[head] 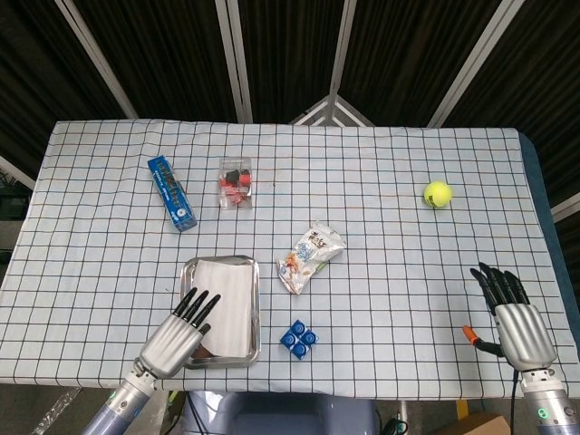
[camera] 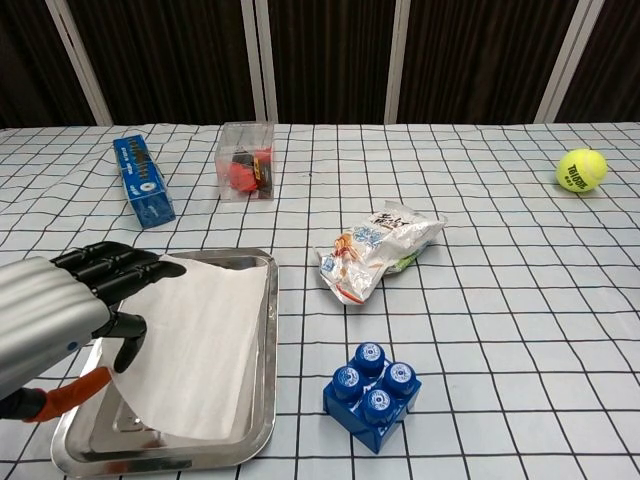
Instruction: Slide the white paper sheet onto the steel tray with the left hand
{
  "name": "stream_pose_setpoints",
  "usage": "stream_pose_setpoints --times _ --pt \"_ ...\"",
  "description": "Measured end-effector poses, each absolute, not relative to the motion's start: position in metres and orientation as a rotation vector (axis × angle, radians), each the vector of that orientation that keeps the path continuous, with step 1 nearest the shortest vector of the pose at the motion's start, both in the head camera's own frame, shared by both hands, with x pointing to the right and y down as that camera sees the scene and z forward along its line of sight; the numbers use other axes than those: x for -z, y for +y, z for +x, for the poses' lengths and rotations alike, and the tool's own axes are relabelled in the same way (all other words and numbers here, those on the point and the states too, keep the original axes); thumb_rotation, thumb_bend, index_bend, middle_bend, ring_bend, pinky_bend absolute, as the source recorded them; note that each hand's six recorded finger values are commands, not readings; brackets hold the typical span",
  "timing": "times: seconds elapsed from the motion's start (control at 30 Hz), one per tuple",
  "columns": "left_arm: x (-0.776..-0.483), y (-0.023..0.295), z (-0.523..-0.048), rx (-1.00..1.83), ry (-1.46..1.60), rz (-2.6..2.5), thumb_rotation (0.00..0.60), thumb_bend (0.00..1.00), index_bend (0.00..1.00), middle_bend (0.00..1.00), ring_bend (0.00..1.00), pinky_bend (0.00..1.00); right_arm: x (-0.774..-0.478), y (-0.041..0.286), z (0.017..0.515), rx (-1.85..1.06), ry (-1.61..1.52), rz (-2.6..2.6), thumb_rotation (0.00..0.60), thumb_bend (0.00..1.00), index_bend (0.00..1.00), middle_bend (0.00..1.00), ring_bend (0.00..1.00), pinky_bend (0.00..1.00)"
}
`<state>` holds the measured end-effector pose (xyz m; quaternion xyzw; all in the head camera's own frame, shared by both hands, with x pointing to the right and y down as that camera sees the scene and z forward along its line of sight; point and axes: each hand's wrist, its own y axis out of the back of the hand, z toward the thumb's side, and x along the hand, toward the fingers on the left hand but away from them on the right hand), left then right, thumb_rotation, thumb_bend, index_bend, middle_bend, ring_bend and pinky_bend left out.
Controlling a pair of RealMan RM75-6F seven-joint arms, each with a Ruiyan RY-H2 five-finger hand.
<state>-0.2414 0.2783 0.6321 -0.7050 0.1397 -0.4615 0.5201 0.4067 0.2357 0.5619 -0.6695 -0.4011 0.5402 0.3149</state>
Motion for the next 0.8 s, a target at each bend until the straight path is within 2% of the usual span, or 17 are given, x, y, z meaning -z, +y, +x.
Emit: stream_pose_setpoints --times 0.13,0.23,0.47,0.57,0.63,0.7,0.77,0.8 --pt "-0.632 0.28 -0.24 1.107 0.332 -1.702 0.6 0.36 0.25 0.0 0.0 0.0 -0.562 0.236 0.407 -1.422 -1.057 -1.762 0.6 0.31 0.0 0.0 0.0 0.0" --pt "-0.63 0.281 -0.242 1.108 0.326 -1.704 0.6 0.32 0.14 0.0 0.0 0.0 -0.562 0.236 0.407 -1.422 -1.059 -1.761 0.6 0.31 0.0 0.0 0.0 0.0" --pt "-0.624 0.281 -0.252 1.126 0.306 -1.709 0.6 0.27 0.07 0.0 0.0 0.0 -0.562 0.236 0.406 -1.422 -1.058 -1.763 0.6 0.31 0.0 0.0 0.0 0.0" --pt "-0.62 0.282 -0.257 1.132 0.301 -1.714 0.6 0.18 0.02 0.0 0.0 0.0 -0.562 0.236 0.406 -1.422 -1.057 -1.761 0.6 0.31 0.0 0.0 0.0 0.0" --pt "-0.617 0.282 -0.259 1.134 0.298 -1.723 0.6 0.09 0.0 0.0 0.0 0.0 -0.562 0.236 0.406 -1.424 -1.057 -1.762 0.6 0.31 0.0 0.0 0.0 0.0" --pt "-0.615 0.283 -0.261 1.138 0.29 -1.735 0.6 0.05 0.0 0.0 0.0 0.0 -0.562 0.236 0.407 -1.424 -1.057 -1.761 0.6 0.31 0.0 0.0 0.0 0.0" --pt "-0.614 0.284 -0.264 1.148 0.277 -1.748 0.6 0.05 0.0 0.0 0.0 0.0 -0.562 0.236 0.406 -1.424 -1.057 -1.762 0.6 0.31 0.0 0.0 0.0 0.0" --pt "-0.614 0.284 -0.266 1.157 0.265 -1.756 0.6 0.08 0.0 0.0 0.0 0.0 -0.562 0.236 0.406 -1.424 -1.057 -1.762 0.6 0.31 0.0 0.0 0.0 0.0"
